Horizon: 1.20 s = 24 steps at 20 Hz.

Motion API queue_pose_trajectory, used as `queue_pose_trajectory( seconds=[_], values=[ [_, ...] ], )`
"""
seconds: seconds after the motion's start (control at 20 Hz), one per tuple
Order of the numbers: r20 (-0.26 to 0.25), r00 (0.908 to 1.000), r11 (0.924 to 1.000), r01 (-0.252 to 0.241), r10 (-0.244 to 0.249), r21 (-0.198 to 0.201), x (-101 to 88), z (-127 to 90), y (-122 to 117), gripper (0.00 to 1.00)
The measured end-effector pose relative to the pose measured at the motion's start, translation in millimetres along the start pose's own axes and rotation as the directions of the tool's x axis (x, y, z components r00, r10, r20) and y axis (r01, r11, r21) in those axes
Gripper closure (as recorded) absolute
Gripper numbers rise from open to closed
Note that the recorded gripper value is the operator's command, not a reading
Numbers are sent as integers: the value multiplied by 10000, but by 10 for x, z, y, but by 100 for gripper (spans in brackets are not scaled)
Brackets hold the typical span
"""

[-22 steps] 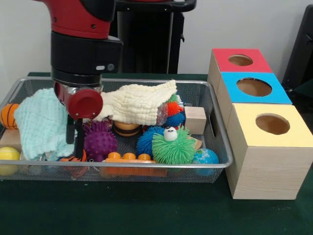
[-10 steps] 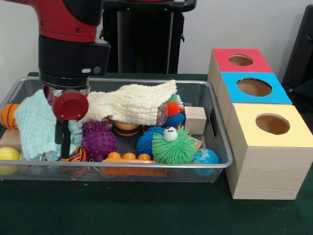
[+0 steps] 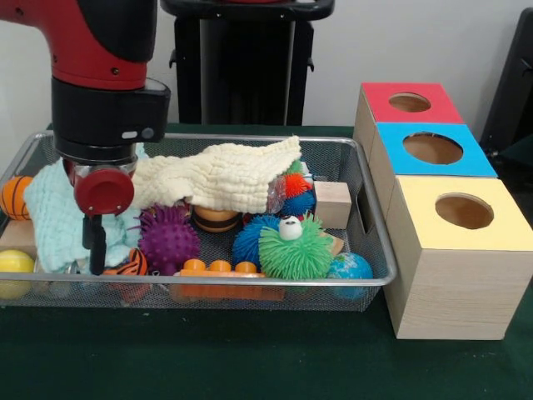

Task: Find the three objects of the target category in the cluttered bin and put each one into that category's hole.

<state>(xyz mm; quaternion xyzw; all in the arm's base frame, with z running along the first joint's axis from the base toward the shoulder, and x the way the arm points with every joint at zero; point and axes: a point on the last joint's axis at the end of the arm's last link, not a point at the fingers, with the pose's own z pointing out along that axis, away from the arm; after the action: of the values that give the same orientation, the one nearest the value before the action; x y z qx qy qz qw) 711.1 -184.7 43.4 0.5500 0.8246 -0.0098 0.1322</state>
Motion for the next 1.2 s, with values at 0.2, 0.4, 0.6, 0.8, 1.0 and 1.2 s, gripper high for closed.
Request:
queue_pose_trajectory(
  seconds=[0.2, 0.4, 0.6, 0.8, 1.0, 1.2],
  values=[
    [123, 9997, 9997, 185, -187, 158, 63, 3, -10, 0],
    [279, 9990, 9992, 356, -361, 199, 118, -5, 3, 0],
    [268, 9987, 9987, 431, -438, 284, 187, -37, -43, 0],
    [178, 9990, 9985, 395, -402, 386, 213, -68, -126, 0],
    [174, 9998, 9989, 109, -117, 457, 67, -35, -277, 0],
    [192, 9996, 9982, -230, 220, 549, -116, 11, -443, 0]
  ],
)
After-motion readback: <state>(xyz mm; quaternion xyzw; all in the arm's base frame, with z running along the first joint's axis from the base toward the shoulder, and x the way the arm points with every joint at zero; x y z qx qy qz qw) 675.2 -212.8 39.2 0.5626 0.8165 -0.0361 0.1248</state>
